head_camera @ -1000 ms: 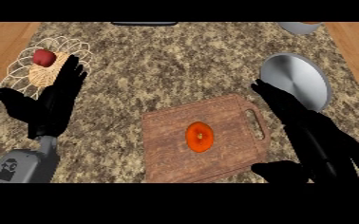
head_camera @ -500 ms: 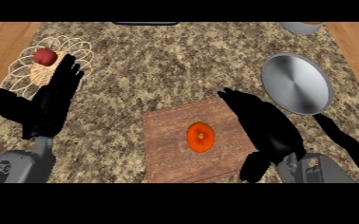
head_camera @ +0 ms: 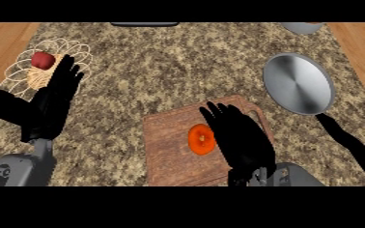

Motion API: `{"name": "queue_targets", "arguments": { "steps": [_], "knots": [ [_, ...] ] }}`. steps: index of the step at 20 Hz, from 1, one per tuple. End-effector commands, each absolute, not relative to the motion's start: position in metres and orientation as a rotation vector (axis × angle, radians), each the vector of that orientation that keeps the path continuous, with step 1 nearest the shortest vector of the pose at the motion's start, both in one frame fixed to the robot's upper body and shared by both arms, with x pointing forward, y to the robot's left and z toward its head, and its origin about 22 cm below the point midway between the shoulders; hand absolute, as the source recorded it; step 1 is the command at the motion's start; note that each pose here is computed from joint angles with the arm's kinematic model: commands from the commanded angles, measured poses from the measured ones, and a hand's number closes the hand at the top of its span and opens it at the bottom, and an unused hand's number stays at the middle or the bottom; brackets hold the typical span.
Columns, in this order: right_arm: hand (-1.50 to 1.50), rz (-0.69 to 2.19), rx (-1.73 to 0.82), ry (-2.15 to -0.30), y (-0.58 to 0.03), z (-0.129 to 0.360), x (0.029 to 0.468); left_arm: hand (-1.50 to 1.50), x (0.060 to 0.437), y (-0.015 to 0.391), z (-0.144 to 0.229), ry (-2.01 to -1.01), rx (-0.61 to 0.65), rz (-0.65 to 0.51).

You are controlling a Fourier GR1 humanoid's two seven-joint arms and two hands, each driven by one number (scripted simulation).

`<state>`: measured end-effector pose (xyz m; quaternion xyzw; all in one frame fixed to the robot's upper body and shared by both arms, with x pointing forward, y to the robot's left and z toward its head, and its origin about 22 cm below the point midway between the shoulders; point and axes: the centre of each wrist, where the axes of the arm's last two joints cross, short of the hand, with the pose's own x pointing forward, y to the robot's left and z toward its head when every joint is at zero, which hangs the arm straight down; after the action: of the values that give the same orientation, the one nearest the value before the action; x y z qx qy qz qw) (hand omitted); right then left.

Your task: Pick the squash from the cutting board and place it in the pan

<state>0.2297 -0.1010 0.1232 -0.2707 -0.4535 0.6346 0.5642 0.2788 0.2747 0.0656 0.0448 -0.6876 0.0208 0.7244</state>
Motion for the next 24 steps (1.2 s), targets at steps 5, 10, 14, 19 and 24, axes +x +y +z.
{"name": "queue_targets", "arguments": {
  "steps": [5, 10, 14, 19, 24],
  "knots": [
    [-1.5, 1.533, -0.811, -0.954, -0.058, 0.135, 0.222, 0.0, 0.285, 0.269, 0.06, -1.514, 0.11, 0.033],
    [-1.5, 1.537, -0.782, -0.99, -0.037, 0.133, 0.237, 0.0, 0.285, 0.263, 0.065, -1.527, 0.111, 0.041],
    [-1.5, 1.524, -0.787, -0.91, -0.033, 0.119, 0.236, 0.0, 0.264, 0.272, 0.064, -1.511, 0.098, 0.045],
    [-1.5, 1.514, -0.853, -0.85, -0.024, 0.093, 0.254, 0.0, 0.281, 0.265, 0.055, -1.527, 0.102, 0.047],
    [-1.5, 1.504, -0.798, -0.855, -0.039, 0.083, 0.254, 0.0, 0.271, 0.264, 0.051, -1.527, 0.105, 0.042]
  ]
}}
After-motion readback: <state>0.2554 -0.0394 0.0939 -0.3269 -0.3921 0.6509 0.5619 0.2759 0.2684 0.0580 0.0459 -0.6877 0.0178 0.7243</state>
